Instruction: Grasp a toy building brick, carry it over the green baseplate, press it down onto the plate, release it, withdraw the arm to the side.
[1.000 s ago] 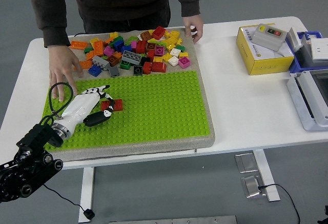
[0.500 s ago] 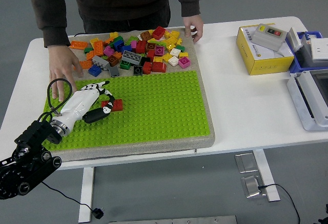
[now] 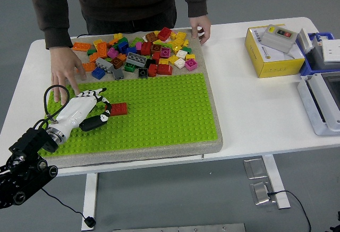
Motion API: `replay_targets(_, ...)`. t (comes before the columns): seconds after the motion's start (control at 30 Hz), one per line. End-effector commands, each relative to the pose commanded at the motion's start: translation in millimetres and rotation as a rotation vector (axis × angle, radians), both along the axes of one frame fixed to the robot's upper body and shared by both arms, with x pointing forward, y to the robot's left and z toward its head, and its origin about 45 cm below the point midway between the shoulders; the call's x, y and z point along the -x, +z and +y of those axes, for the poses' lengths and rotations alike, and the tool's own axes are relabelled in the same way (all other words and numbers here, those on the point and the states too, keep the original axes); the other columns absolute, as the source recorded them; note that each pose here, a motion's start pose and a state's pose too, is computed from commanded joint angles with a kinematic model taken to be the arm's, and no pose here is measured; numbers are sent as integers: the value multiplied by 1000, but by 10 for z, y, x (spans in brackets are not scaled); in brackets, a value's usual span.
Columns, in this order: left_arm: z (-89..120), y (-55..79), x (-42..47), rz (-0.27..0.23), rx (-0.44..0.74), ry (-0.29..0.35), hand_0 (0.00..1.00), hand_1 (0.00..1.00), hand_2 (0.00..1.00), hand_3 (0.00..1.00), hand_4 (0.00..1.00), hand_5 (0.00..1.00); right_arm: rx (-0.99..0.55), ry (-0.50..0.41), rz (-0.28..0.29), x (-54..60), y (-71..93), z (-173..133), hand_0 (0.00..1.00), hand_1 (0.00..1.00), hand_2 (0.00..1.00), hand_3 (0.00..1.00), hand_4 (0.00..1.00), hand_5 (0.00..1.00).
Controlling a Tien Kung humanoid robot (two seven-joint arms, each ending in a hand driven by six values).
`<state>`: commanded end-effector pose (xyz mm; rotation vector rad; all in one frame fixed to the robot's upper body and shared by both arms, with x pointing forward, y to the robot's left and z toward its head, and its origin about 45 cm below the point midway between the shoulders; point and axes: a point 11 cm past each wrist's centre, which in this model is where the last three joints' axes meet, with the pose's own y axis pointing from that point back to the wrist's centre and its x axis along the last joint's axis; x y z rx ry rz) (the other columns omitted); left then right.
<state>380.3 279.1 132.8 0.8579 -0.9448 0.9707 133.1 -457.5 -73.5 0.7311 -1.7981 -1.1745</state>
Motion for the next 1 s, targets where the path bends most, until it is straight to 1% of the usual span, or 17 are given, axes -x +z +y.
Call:
replay_targets(0.6,-84,-88,-38,14,17,15,982,964,971,615,324,699,-7,-6,-11,-21,-4,20,662,599,572,700,517,947)
replay_targets(1.0,-74,-147,-21,28,17,24,982,963,971,615,323,697,-9,-7,-12,-21,-9,31,662,600,574,701,519,946)
